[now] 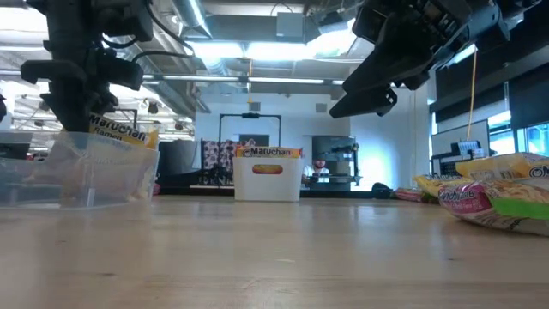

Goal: Sort Maruchan noodles
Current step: Put the yellow noodle pack into the transparent bin

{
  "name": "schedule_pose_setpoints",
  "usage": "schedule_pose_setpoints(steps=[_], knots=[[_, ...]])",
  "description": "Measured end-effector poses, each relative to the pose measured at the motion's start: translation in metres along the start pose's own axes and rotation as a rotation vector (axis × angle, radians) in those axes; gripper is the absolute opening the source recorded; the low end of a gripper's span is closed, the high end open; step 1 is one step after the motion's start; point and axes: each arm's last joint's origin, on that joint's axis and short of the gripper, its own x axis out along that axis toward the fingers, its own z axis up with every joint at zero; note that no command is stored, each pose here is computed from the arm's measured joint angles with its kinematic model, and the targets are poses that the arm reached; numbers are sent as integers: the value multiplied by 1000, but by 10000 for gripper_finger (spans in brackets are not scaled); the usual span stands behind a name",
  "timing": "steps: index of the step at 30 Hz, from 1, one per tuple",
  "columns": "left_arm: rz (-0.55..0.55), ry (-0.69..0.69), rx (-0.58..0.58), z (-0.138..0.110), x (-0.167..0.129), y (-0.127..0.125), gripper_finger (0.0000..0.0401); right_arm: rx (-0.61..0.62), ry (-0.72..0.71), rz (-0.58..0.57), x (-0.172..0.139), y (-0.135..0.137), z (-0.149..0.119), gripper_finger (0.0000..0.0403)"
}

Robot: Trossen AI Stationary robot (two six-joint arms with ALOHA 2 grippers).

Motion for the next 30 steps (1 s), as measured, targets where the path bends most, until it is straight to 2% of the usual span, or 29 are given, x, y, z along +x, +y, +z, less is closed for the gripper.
schedule_pose_setpoints(steps=[10,19,26,30], knots=[[18,31,-49,2,6,2,180,0,5,23,0,1,0,254],[19,150,-149,5,11,6,183,13,12,48,0,1,0,254],[62,59,-147,22,-14,8,185,12,12,48,0,1,0,254],[80,44,-123,24,-18,9,183,12,13,48,0,1,0,254]])
